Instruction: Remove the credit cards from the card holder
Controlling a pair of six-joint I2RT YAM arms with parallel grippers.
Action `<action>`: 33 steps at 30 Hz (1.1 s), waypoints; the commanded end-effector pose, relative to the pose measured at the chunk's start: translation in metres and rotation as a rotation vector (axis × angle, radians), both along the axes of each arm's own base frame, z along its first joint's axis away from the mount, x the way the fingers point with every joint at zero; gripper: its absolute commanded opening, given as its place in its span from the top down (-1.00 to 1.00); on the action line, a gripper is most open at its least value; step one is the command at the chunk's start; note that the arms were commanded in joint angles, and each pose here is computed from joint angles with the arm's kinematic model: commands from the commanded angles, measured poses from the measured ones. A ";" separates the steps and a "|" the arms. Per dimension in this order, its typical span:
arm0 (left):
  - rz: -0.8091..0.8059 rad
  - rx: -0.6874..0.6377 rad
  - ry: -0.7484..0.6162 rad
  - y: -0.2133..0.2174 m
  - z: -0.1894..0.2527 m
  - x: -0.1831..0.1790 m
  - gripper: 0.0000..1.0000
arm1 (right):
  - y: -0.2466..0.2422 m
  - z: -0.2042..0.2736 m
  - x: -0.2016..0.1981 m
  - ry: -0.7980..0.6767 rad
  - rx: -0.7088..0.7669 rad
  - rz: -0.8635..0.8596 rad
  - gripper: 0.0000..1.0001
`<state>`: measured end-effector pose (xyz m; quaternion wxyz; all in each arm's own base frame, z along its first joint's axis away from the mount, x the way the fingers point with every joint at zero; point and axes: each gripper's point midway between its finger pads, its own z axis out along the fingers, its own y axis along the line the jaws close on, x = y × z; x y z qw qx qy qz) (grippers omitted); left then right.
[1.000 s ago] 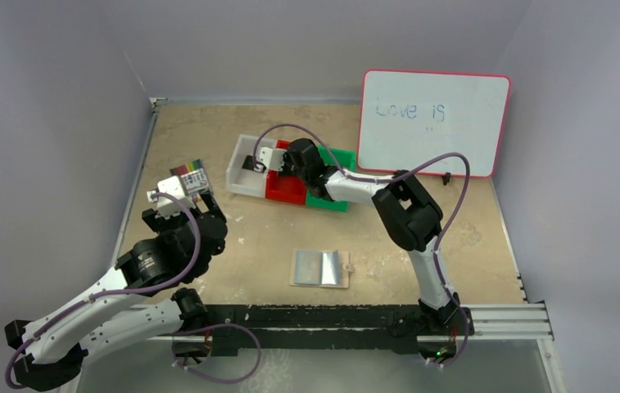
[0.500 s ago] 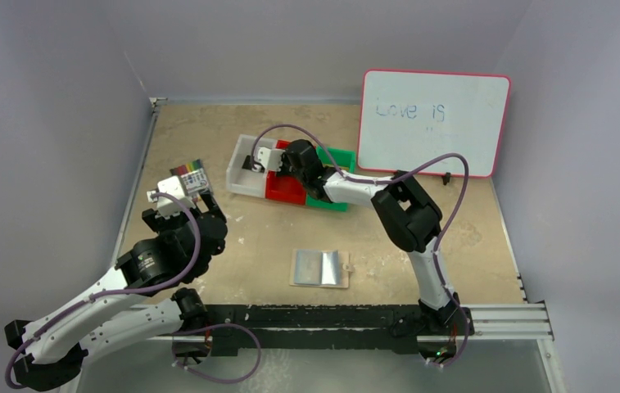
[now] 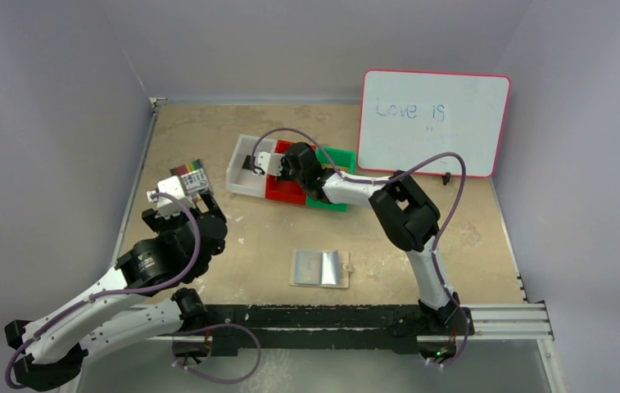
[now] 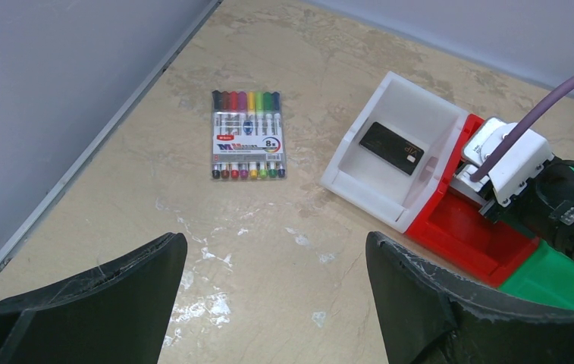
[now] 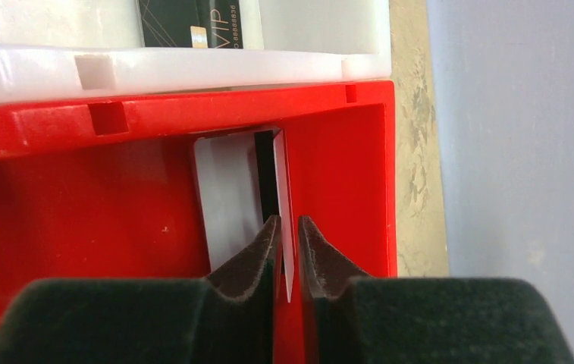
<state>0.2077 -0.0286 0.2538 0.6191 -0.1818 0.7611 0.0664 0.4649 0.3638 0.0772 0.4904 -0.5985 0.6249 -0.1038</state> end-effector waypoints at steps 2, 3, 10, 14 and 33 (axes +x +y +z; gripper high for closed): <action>0.006 -0.026 -0.031 0.002 0.011 0.000 -0.75 | 0.009 0.017 0.001 -0.008 0.056 0.000 0.59; 0.007 -0.028 -0.033 0.002 0.012 0.000 -0.75 | 0.009 0.021 0.000 -0.010 0.062 -0.001 0.57; 0.006 -0.027 -0.031 0.002 0.011 0.000 -0.75 | 0.029 0.055 -0.028 0.083 0.209 0.118 0.54; 0.005 -0.024 -0.029 0.001 0.011 0.001 -0.75 | 0.028 0.057 -0.026 0.061 0.233 0.105 0.54; 0.009 -0.031 -0.035 0.002 0.012 0.000 -0.75 | 0.018 0.019 0.006 0.060 0.148 0.003 0.32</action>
